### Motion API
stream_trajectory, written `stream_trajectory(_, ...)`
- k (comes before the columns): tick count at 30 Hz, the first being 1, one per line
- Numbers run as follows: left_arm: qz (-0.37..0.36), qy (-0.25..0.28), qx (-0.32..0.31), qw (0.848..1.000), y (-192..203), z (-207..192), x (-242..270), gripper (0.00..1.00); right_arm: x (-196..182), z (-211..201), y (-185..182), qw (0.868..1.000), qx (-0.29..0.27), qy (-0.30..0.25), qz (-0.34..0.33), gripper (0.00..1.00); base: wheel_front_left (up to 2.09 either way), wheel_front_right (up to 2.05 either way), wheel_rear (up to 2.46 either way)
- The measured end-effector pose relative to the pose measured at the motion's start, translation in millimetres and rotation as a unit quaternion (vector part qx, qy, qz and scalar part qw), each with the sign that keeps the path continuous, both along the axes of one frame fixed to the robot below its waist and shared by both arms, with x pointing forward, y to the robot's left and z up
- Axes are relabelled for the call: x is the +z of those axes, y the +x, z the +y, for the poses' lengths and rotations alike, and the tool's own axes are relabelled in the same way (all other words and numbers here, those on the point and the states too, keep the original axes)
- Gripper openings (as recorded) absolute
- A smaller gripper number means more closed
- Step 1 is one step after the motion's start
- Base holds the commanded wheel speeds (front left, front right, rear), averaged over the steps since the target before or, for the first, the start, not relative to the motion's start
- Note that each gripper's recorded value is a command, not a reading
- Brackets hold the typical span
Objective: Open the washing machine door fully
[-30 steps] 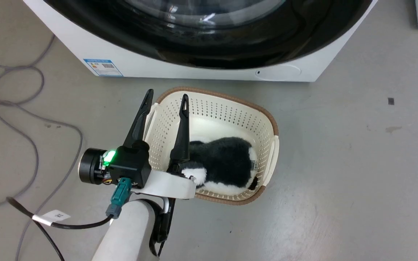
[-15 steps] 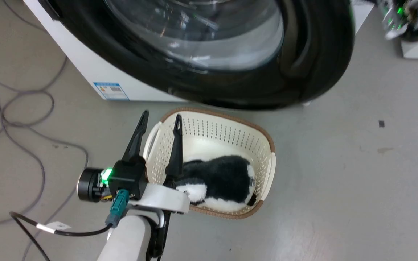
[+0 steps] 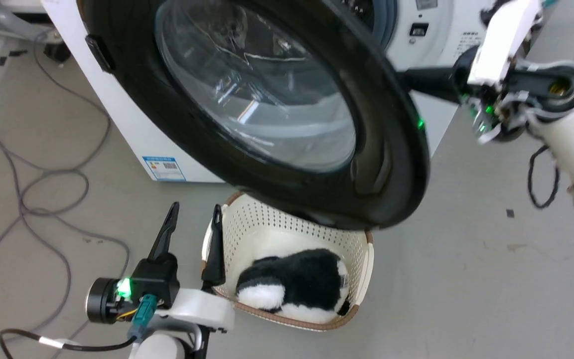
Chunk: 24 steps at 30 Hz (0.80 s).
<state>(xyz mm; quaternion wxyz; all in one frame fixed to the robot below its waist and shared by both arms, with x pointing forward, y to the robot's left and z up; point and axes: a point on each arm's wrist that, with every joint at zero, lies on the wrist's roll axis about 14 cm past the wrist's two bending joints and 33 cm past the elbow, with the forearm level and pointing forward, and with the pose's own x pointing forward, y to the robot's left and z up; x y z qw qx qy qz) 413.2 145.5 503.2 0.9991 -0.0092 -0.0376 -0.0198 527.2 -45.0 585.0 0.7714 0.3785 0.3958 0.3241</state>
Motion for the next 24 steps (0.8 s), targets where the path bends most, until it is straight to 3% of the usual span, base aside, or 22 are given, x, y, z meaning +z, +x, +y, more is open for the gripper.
stream_trajectory(18, -0.002, 0.003, 0.002, 1.000, -13.1, 3.2, 2.9, 1.00, -14.5, 59.1, -88.1, 0.988, 0.152, 0.027, 0.012, 0.00, 0.00, 0.00, 0.00)
stream_trajectory(24, 0.004, 0.001, 0.001, 1.000, -16.8, 2.8, -0.7, 1.00, -15.4, 67.4, -103.5, 0.985, 0.166, 0.043, 0.018, 0.00, 0.00, 0.00, 0.00)
